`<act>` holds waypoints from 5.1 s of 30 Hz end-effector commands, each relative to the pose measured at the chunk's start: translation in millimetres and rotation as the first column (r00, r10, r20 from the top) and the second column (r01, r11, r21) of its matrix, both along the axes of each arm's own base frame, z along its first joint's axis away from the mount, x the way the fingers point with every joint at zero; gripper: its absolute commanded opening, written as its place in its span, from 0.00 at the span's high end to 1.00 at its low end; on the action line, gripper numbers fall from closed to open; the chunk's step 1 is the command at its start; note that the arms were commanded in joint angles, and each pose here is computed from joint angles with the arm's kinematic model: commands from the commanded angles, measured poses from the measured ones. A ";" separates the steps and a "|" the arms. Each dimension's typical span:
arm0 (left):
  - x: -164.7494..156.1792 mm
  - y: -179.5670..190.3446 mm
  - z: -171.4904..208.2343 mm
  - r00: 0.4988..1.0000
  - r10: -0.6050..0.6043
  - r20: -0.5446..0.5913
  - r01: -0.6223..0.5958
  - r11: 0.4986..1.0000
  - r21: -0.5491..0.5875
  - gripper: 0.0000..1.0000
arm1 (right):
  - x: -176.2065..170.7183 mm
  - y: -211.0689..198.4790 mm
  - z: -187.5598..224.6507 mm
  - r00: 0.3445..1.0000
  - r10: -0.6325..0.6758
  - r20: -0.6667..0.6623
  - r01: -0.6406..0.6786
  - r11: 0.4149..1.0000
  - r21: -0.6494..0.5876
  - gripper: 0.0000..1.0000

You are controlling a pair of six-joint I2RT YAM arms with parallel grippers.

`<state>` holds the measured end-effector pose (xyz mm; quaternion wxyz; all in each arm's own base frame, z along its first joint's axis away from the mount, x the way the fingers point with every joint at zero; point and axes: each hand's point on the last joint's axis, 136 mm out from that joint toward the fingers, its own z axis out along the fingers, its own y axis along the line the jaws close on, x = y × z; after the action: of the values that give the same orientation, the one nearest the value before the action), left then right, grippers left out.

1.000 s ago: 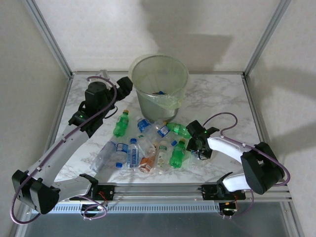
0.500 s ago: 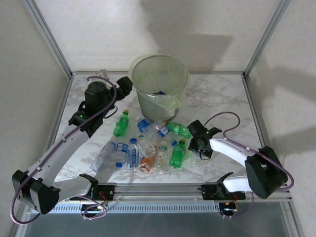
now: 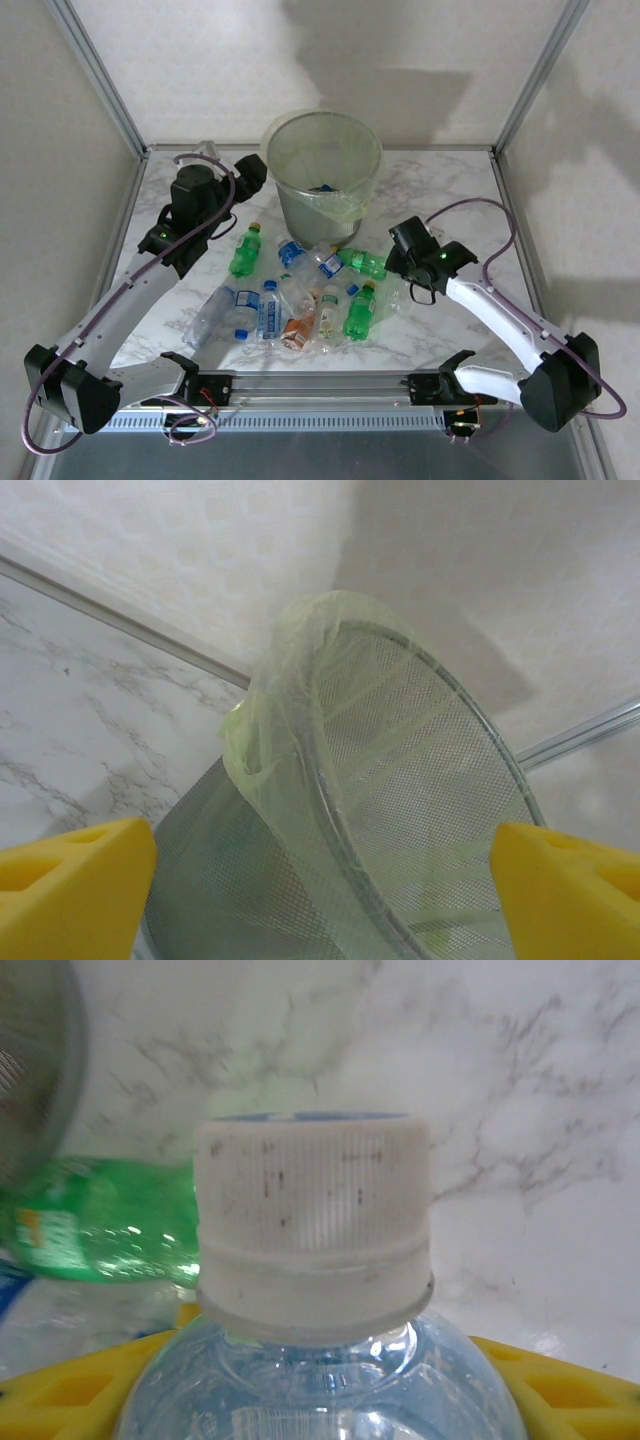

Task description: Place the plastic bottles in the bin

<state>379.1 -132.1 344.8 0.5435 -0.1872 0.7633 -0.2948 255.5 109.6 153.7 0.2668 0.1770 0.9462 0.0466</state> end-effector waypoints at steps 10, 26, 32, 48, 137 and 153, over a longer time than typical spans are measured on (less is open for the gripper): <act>-0.3 11.8 20.0 0.999 0.039 0.037 -0.038 0.999 -0.027 0.14 | 73.3 18.9 185.5 0.923 0.040 0.383 -0.049 0.999 0.012 0.35; -0.6 15.1 8.5 0.999 0.049 0.009 -0.048 0.998 -0.030 0.14 | 161.1 125.2 283.9 0.763 0.189 0.618 -0.330 0.936 0.120 0.36; 1.0 14.4 3.5 0.999 0.047 -0.002 -0.047 0.999 -0.027 0.14 | 187.0 161.6 275.5 0.735 0.256 0.627 -0.396 0.914 0.091 0.36; 3.7 14.4 -6.3 0.999 0.051 -0.019 -0.051 0.998 -0.026 0.14 | 216.5 218.1 182.3 0.769 0.425 0.478 -0.496 0.868 0.026 0.35; -1.2 42.5 -296.8 0.781 0.170 -0.602 0.047 0.944 0.328 0.08 | 64.5 146.3 220.4 0.754 0.316 0.577 -0.446 0.890 0.095 0.06; 6.3 45.6 -318.3 0.755 0.186 -0.629 0.061 0.935 0.350 0.16 | 65.0 147.0 214.0 0.764 0.312 0.565 -0.440 0.892 0.102 0.06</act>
<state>376.4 -93.7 28.0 0.2687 -0.2005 0.9398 -0.0661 322.9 259.0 360.3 0.4722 -0.0163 0.8448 0.2511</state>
